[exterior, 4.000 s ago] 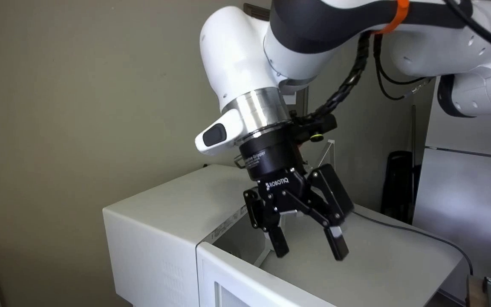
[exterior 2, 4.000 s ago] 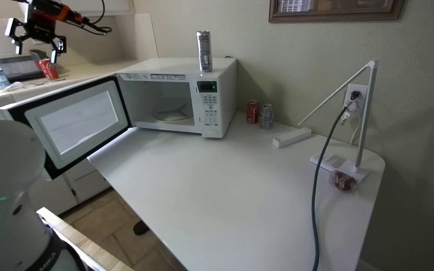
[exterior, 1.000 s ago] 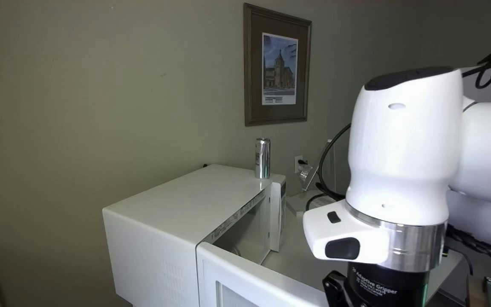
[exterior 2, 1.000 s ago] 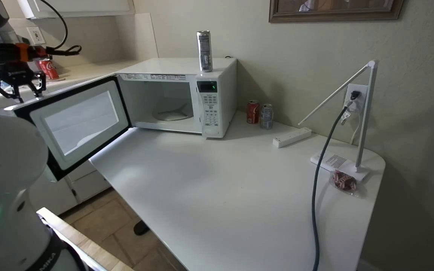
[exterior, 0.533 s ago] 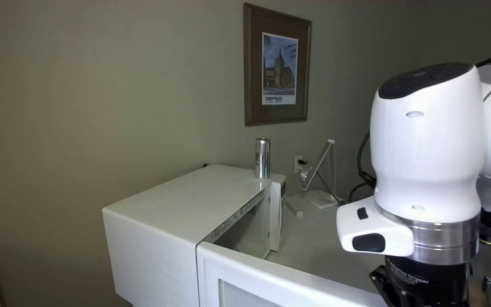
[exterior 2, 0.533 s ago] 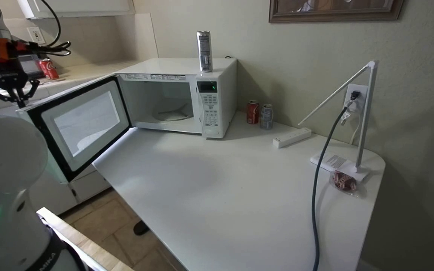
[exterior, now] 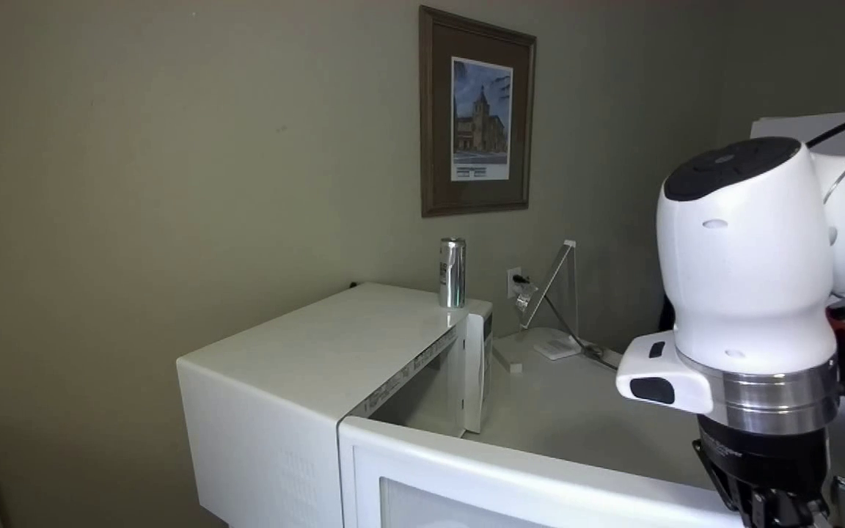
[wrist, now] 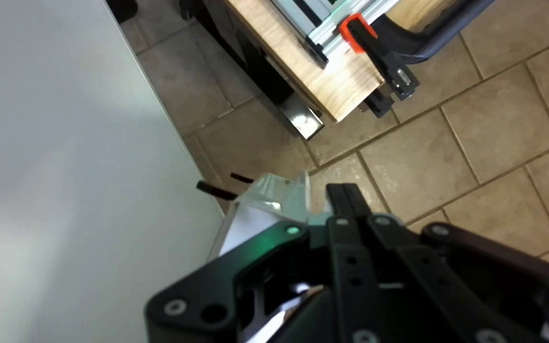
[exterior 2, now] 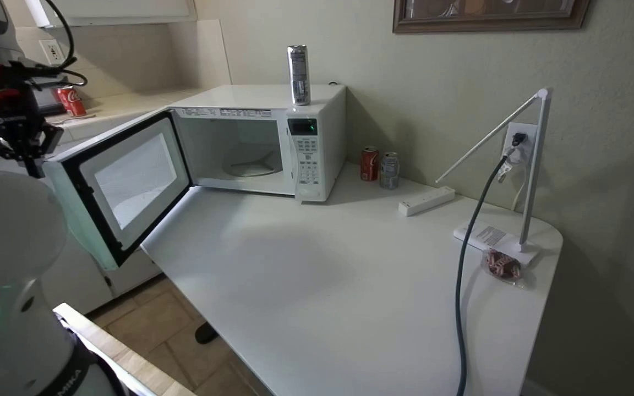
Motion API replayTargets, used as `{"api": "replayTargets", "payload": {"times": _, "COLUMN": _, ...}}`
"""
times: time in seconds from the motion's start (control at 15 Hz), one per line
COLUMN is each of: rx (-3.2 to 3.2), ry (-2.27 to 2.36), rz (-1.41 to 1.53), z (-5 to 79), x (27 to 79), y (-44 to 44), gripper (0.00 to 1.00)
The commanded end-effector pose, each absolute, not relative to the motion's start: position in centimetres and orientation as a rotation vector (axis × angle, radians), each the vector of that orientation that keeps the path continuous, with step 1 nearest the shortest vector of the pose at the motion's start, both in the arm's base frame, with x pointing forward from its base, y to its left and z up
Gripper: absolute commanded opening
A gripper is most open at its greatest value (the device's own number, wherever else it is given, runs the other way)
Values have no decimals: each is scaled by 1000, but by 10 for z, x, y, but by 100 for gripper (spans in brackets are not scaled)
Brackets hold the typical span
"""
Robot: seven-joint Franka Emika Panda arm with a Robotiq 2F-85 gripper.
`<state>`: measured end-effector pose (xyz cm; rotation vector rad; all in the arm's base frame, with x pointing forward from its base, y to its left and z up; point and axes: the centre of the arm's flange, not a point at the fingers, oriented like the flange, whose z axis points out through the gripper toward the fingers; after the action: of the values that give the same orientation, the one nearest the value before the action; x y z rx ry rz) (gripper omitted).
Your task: Close the door to the microwave
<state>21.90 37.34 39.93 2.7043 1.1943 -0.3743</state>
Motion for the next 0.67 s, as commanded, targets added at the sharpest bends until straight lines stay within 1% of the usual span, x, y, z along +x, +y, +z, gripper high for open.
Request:
{"api": "replayTargets", "payload": {"times": 0.0, "rx": 2765, "ry": 915, "rz": -326, "z": 390, "x": 215, "y": 337, "gripper": 0}}
{"api": "replayTargets", "payload": {"times": 0.6, "rx": 2773, "ry": 335, "rz": -144, "z": 394, "x": 211, "y": 295, "gripper": 0}}
